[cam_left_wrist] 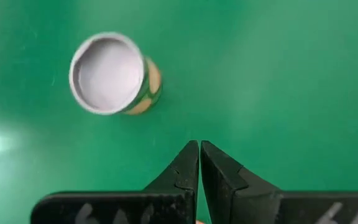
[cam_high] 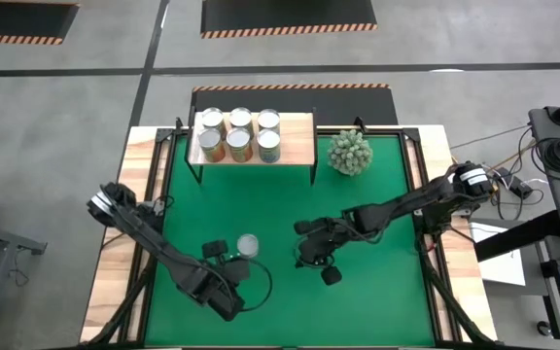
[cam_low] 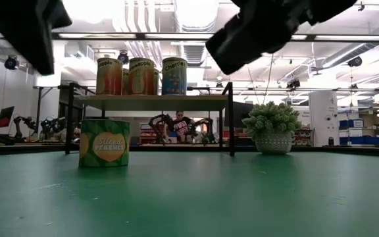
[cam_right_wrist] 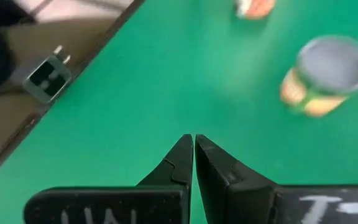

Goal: Pick and place cans onto a shelf
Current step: Put the canned sliced peaches on the shelf

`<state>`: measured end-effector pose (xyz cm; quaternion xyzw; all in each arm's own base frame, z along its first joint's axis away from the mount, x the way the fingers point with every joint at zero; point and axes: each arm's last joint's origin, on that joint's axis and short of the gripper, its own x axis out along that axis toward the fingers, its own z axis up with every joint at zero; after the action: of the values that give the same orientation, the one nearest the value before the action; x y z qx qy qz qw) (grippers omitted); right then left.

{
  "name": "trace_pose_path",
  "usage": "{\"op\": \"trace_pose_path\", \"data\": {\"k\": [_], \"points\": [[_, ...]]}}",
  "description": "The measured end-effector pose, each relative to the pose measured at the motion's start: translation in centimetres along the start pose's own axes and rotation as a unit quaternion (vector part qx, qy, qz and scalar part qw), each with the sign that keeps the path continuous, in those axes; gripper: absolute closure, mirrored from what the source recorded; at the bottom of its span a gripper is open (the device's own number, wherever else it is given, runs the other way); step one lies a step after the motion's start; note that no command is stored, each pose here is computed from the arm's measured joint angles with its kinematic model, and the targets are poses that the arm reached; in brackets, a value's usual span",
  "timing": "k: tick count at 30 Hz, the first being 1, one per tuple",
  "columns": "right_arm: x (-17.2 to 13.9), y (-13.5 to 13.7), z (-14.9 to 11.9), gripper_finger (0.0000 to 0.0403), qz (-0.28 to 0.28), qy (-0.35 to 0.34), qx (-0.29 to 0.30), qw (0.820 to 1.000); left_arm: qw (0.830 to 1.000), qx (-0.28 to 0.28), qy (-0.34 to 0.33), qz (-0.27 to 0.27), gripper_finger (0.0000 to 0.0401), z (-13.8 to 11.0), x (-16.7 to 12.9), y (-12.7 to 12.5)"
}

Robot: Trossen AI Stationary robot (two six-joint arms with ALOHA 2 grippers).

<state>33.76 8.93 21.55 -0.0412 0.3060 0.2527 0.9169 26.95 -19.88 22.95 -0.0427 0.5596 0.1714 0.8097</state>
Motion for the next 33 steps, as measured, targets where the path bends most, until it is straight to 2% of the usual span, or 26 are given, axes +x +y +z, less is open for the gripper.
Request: {"op": "trace_pose_path", "data": {"k": [4, 7, 14, 18, 22, 27, 33], "points": [[0.3, -0.2, -0.8, 0.0394, -0.072, -0.032, -0.031, 0.996, 0.999, -0.005, -0.001, 0.037, 0.0401, -1.0, 1.6, 0.4], [0.7, -0.5, -1.3, 0.0394, -0.109, -0.04, -0.029, 0.993, 0.998, -0.009, -0.008, 0.066, 0.0401, -1.8, 2.8, 1.0], [0.6, -0.9, -1.4, 0.0378, -0.128, -0.046, 0.004, 0.991, 0.994, -0.022, -0.033, 0.106, 0.0401, -2.6, 5.5, 2.4], [1.1, -1.2, -1.6, 0.0331, -0.14, -0.05, 0.005, 0.989, 0.993, -0.031, -0.046, 0.105, 0.0401, -2.9, 6.9, 2.9], [2.5, -2.1, -2.6, 0.0265, -0.172, -0.041, 0.012, 0.984, 0.992, -0.043, -0.055, 0.105, 0.0401, -3.2, 8.1, 3.5], [4.1, -4.3, -3.5, 0.0179, -0.196, -0.02, 0.055, 0.979, 0.992, -0.043, -0.068, 0.094, 0.0401, -2.9, 9.3, 4.0], [6.0, -6.3, -3.9, 0.0096, -0.202, -0.013, 0.06, 0.977, 0.992, -0.041, -0.074, 0.088, 0.0401, -2.4, 10.0, 4.5]]}}
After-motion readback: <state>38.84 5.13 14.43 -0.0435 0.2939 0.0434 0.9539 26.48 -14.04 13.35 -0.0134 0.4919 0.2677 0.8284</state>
